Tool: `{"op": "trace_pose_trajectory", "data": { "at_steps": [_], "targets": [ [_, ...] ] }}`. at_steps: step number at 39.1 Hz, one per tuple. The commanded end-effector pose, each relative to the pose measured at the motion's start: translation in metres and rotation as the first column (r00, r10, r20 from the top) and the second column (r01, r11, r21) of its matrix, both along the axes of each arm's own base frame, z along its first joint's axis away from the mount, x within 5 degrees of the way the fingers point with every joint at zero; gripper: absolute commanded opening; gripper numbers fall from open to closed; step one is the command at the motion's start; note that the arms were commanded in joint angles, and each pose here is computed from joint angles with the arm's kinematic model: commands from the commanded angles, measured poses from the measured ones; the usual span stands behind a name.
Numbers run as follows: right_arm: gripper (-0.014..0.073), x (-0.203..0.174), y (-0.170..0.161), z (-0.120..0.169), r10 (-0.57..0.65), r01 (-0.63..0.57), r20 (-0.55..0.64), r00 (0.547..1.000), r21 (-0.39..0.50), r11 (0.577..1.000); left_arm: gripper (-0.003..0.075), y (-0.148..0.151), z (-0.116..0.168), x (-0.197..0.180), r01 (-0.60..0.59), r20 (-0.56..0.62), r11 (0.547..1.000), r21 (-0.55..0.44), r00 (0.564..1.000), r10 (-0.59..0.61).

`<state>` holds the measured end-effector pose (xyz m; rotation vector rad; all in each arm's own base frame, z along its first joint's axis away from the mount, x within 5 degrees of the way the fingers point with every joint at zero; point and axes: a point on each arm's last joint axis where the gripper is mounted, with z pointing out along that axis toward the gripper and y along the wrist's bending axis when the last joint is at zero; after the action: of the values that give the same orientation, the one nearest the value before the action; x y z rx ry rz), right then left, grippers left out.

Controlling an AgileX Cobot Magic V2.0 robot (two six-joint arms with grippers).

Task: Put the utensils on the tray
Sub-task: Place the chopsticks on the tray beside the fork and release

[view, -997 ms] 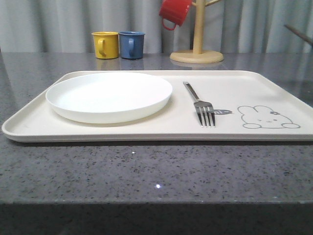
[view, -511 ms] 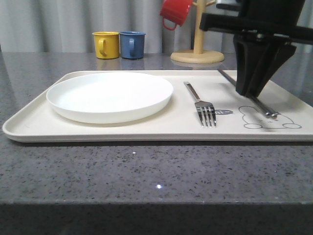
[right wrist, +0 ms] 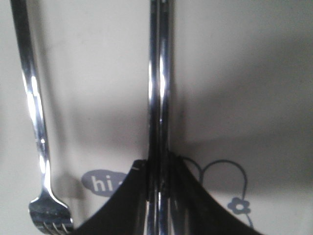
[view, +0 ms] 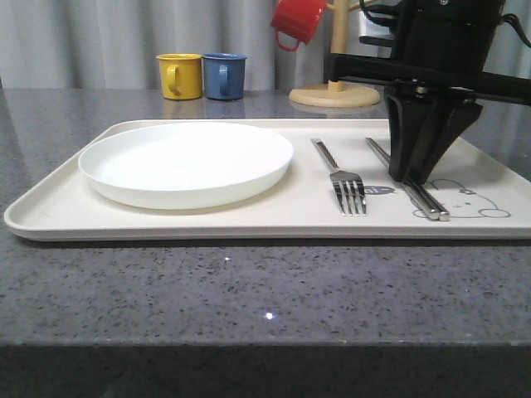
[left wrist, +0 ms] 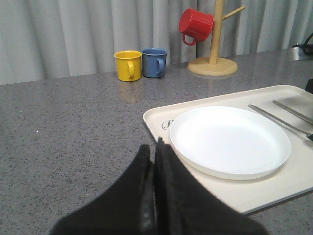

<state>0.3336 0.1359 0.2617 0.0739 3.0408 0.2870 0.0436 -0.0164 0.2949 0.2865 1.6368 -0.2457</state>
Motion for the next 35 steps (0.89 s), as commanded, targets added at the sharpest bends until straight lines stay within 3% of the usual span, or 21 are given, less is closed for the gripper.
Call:
{"op": "trace_pose_trajectory", "data": {
  "at_steps": [1,8,13,16,23,29,35],
  "targets": [
    [0.0013,0.002,0.0,0.022,-0.007,0.004,0.108,0.994,0.034,0.999,-0.0018,0.0,0.016,-0.001,0.0,0.087,0.999,-0.046,0.996,0.004],
    [0.0267,0.001,-0.001,0.027,-0.001,-0.002,0.101,0.995,0.026,1.0,-0.0018,0.0,0.016,-0.001,0.0,0.087,0.999,-0.046,0.996,0.004],
    [0.0392,-0.001,-0.009,0.05,0.061,-0.054,0.104,0.993,-0.068,0.996,-0.0018,0.0,0.016,-0.001,0.0,0.087,0.999,-0.046,0.996,0.004],
    [0.0414,-0.002,-0.016,0.07,0.102,-0.082,0.146,0.984,-0.138,0.987,-0.0018,0.0,0.016,-0.001,0.0,0.087,0.999,-0.046,0.996,0.004],
    [0.0412,-0.008,-0.046,0.108,0.188,-0.135,0.267,0.945,-0.204,0.97,-0.0018,0.0,0.016,-0.001,0.0,0.087,0.999,-0.046,0.996,0.004],
    [0.0412,-0.012,-0.104,0.117,0.099,-0.016,0.287,0.953,-0.278,0.96,-0.0018,0.0,0.016,-0.001,0.0,0.087,0.999,-0.046,0.996,0.004],
    [0.041,-0.015,-0.166,0.108,-0.049,0.124,0.25,0.967,-0.29,0.949,-0.0018,0.0,0.016,-0.001,0.0,0.087,0.999,-0.046,0.996,0.004]
  ]
}}
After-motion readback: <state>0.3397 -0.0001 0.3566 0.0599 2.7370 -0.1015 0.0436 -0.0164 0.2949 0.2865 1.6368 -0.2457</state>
